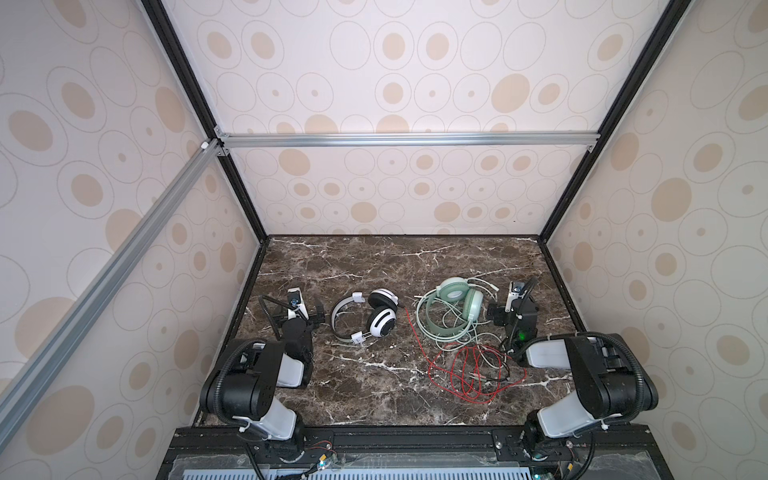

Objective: Wrap the headphones
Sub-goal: 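Reach the left gripper to the white headband while the right moves over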

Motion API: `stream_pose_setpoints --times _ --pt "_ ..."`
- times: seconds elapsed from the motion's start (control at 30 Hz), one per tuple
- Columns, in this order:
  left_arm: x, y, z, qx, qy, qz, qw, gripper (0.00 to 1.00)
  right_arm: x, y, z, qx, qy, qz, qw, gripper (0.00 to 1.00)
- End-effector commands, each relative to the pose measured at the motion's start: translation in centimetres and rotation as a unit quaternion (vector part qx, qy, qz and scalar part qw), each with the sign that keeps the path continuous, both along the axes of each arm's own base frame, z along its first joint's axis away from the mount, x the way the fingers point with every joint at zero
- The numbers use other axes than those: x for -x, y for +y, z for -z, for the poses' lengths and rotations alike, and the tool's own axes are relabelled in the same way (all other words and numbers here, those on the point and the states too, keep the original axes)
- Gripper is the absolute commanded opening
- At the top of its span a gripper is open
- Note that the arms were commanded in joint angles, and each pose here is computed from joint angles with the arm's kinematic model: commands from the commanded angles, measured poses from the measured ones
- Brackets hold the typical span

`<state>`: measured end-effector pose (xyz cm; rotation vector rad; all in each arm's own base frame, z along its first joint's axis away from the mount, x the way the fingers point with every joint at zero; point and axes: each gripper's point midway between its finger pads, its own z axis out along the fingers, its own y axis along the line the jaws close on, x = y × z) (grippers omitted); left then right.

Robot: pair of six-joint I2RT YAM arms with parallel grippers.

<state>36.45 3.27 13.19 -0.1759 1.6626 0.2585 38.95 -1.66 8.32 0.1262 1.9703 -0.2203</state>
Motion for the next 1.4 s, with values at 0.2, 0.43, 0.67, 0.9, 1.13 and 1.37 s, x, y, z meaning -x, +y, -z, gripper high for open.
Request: stream_pose_setpoints --times 0.2,0.43,0.67,0.9,1.13,1.37 --pt "-0.5 -0.4 -4.6 0.022 -0.005 0.012 1.0 0.98 1.1 0.2 -3.4 -0.012 0.014 -0.005 1.0 1.0" --pt "-0.4 -4.1 -9.6 0.089 0.018 0.105 0.99 0.98 3.7 1.6 -5.3 -0.051 0.063 0.002 0.997 1.0" --pt "-0.2 -4.7 -9.0 0.208 0.133 0.063 0.967 0.98 5.9 4.8 -6.3 -0.111 0.114 -0.028 0.987 1.0" --pt "-2.4 -9.3 -5.9 0.219 0.218 0.138 0.941 0.98 6.2 9.7 -8.3 -0.081 0.137 -0.088 0.983 1.0" --pt "-4.8 -10.3 -1.9 0.162 0.327 0.126 0.922 0.98 5.0 14.9 -7.2 -0.089 0.175 -0.164 0.967 1.0" --pt "-5.0 -10.4 3.0 0.108 0.408 0.098 0.901 0.98 4.3 18.8 -7.0 -0.054 0.203 -0.228 0.951 1.0"
